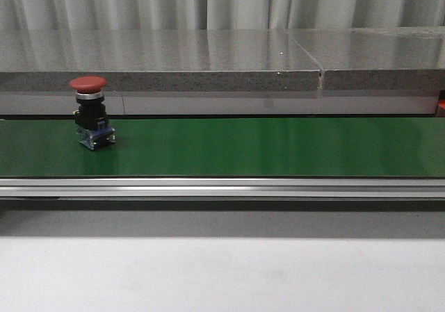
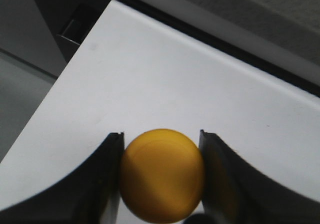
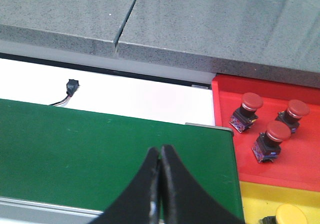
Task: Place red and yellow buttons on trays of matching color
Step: 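Grasp the yellow-capped button with the left gripper and lift it, then set the yellow button on the belt start and open the left gripper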
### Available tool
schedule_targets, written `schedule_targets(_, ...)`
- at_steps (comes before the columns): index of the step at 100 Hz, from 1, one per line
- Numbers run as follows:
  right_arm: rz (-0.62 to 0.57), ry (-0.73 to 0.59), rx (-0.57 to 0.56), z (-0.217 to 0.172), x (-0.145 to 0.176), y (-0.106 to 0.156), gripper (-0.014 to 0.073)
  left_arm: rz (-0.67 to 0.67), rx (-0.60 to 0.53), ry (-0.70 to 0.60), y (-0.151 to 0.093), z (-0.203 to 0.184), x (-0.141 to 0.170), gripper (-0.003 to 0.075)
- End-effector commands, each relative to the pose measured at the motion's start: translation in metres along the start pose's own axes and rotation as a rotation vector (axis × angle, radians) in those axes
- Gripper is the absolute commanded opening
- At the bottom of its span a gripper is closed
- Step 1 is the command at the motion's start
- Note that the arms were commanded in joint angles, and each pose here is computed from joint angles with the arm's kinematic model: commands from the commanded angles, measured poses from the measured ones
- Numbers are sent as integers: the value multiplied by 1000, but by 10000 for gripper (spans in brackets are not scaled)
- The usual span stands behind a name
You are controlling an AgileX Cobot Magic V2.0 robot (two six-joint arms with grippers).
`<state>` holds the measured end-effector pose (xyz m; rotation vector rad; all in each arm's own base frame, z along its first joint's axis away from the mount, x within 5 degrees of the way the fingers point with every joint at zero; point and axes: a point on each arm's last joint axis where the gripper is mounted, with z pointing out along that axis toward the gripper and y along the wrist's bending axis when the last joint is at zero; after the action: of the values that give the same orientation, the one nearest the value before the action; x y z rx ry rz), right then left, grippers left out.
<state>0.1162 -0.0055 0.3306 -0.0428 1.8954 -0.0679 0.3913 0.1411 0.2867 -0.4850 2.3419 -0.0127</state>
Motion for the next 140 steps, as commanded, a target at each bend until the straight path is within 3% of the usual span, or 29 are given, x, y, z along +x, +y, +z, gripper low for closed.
schedule_targets(1,-8,-94,17,-4,-14,-2,-68,24,48,-138,-22,-54,-19,-19)
schedule_targets(30,-8,-94,17,-4,-14,-2,-68,129,137,-148,-65,-101,13,-19)
schedule_targets(50,-8,-94,17,-4,-14,-2,-68,169,171,-93,-77,-110,43,-19)
schedule_targets(77,-8,-94,17,-4,-14,-2,-68,192,180,-22,-83,-94,70,-19)
schedule_targets(140,-8,-94,17,-4,-14,-2,-68,191,159,106,-83,-46,84,-19)
